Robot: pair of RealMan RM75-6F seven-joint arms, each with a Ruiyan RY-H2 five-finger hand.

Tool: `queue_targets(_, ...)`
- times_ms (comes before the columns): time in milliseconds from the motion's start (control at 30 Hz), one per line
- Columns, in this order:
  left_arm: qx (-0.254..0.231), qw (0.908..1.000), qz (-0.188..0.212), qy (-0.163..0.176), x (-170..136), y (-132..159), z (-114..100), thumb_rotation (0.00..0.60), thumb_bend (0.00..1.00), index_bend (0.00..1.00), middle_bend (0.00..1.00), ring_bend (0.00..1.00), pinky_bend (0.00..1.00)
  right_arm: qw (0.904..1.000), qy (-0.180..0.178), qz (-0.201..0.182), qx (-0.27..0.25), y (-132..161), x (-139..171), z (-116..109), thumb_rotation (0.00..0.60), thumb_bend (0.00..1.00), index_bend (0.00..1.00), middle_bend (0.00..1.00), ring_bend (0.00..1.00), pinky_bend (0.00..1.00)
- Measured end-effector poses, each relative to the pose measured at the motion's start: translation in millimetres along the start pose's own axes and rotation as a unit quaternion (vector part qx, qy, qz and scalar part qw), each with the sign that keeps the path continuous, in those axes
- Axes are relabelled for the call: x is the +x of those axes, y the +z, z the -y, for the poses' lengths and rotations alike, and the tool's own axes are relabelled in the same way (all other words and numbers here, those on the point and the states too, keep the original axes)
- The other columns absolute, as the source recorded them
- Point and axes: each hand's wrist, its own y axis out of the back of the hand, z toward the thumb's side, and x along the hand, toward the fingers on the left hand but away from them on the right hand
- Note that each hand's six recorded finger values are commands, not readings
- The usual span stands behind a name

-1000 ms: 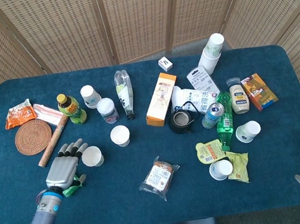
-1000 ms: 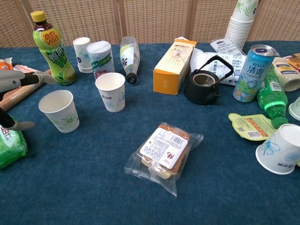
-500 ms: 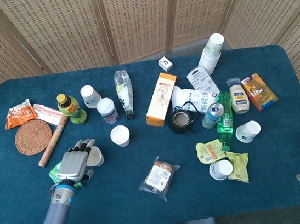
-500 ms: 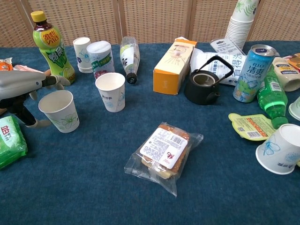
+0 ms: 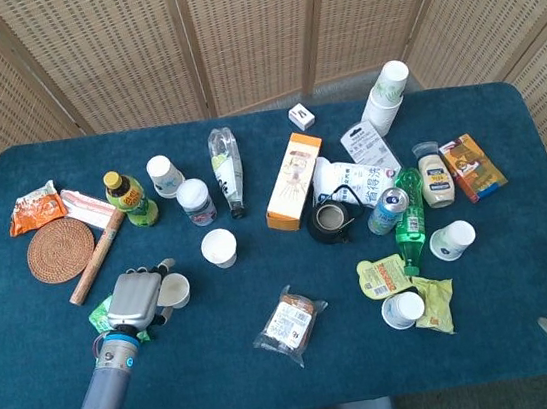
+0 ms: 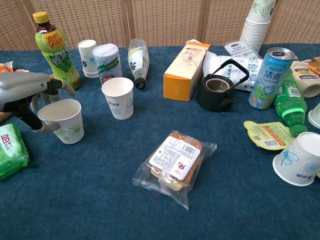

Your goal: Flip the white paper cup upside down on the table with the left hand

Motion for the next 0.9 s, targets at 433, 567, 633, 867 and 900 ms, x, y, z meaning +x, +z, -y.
queue_targets(433, -0.177, 0.9815, 0.074, 0.007, -1, 9, -3, 0.600, 0.35, 0.22, 0.45, 0.38, 0.39, 1.0000, 0.005, -0.001, 0.007, 2, 0, 4, 0.600, 0.08, 0.00, 0.00, 0.00, 0.00)
queue_targets(567, -0.229, 0.9690, 0.091, -0.005, 4, 6, 3, 0.600, 0.35, 0.22, 0.45, 0.37, 0.38, 1.0000, 0.005, -0.001, 0.008, 2, 0, 5, 0.600, 0.08, 0.00, 0.00, 0.00, 0.00)
queue_targets(633, -0.238, 0.9668, 0.094, -0.006, 8, 3, 7, 0.600, 0.35, 0.22, 0.45, 0.37, 0.38, 0.9999, 0.005, 0.000, 0.009, 2, 0, 5, 0.600, 0.08, 0.00, 0.00, 0.00, 0.00)
queue_targets(867, -0.241, 0.9649, 0.103, -0.011, 19, 3, 23, 0.600, 0.35, 0.21, 0.42, 0.33, 0.33, 0.9999, 0.006, 0.002, 0.010, 1, -1, 5, 0.600, 0.08, 0.00, 0.00, 0.00, 0.00)
queue_targets(900, -0.237, 0.9659, 0.103, -0.012, 19, 3, 25, 0.600, 0.35, 0.21, 0.40, 0.30, 0.30, 0.9999, 0.005, 0.002, 0.010, 1, -1, 5, 0.600, 0.08, 0.00, 0.00, 0.00, 0.00)
